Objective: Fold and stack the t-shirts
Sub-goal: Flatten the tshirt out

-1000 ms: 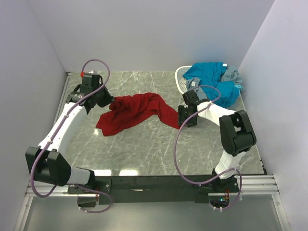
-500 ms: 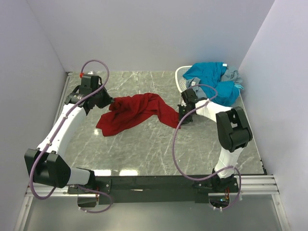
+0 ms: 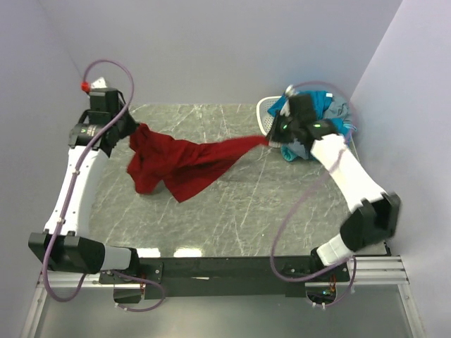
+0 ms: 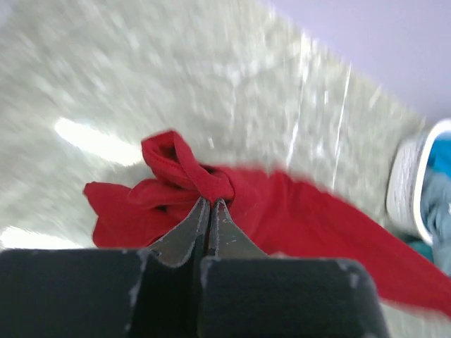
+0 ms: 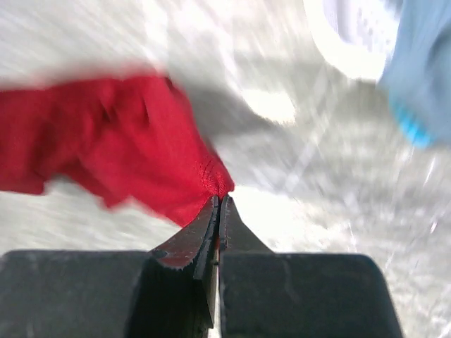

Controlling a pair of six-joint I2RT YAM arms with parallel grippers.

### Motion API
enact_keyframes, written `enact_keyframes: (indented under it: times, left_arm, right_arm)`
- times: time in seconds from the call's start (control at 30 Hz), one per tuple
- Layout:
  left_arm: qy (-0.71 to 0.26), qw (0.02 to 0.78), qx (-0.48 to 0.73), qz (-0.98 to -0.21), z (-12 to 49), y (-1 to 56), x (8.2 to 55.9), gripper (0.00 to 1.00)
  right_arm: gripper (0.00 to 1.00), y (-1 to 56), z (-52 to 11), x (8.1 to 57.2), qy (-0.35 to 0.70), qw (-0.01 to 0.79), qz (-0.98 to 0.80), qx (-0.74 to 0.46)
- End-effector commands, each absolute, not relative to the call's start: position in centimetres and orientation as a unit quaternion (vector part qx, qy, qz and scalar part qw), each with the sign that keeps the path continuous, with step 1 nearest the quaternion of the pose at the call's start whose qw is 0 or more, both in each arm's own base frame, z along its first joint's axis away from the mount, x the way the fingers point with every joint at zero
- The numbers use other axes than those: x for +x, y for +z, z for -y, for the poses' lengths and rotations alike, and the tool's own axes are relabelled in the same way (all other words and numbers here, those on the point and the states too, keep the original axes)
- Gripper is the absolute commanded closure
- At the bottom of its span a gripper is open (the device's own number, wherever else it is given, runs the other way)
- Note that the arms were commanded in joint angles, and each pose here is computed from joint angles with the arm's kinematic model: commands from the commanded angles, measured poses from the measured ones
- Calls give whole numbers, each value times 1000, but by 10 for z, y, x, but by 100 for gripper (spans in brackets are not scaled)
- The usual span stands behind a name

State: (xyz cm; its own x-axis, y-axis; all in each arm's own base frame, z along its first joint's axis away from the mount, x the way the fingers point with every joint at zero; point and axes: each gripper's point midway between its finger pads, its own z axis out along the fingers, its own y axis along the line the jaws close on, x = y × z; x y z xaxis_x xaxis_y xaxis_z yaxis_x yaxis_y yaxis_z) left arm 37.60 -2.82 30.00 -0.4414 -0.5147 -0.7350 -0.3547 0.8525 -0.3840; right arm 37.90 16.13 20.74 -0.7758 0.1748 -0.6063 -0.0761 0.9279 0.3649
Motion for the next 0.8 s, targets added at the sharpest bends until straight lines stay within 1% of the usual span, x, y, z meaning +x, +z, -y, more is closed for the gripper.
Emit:
enact_keyframes:
  times: [0.0, 0.13, 0.2, 0.33, 0.37, 0.47, 0.5, 0.53, 0.57, 0.6, 0.63, 0.67, 0.7, 0.73, 0.77]
  left_arm:
    - [-36, 572, -254, -779, -7, 385, 361, 100]
    - [3, 637, -264, -725, -31, 436, 343, 100]
    - [13, 658, -266, -704, -39, 456, 330, 100]
    - [-3, 691, -239, -682, -33, 488, 326, 99]
    - [-24, 690, -220, -690, -23, 489, 331, 99]
    - [-69, 661, -188, -724, 2, 466, 364, 99]
    - [-96, 630, -165, -752, 19, 442, 389, 99]
    - [-103, 613, -161, -766, 24, 427, 404, 95]
    - [-103, 578, -162, -793, 30, 391, 434, 79]
    - [-91, 560, -170, -806, 27, 372, 449, 66]
    - [-80, 555, -179, -808, 22, 368, 463, 54]
    - [-58, 504, -193, -840, 19, 322, 484, 36]
    - [-47, 487, -199, -849, 16, 311, 491, 31]
    - [-42, 494, -200, -845, 14, 322, 499, 28]
    - [-38, 475, -202, -856, 16, 306, 503, 25]
  right_arm:
    - [100, 304, -149, 367, 210, 430, -877, 40]
    - [100, 363, -136, 344, 216, 507, -834, 32]
    - [100, 381, -130, 334, 216, 532, -818, 28]
    - [100, 421, -113, 302, 217, 587, -779, 33]
    - [100, 426, -109, 298, 215, 597, -772, 37]
    - [100, 428, -103, 290, 215, 611, -760, 46]
    - [100, 416, -97, 295, 200, 607, -766, 63]
    - [100, 407, -96, 300, 191, 599, -774, 71]
    - [100, 391, -97, 303, 186, 584, -786, 74]
    - [100, 381, -98, 306, 184, 575, -793, 80]
    - [100, 368, -100, 312, 182, 561, -804, 83]
    - [100, 349, -101, 316, 177, 543, -816, 88]
    - [100, 340, -103, 318, 179, 532, -823, 93]
    - [100, 327, -106, 321, 179, 518, -832, 92]
    - [100, 309, -108, 321, 177, 500, -843, 94]
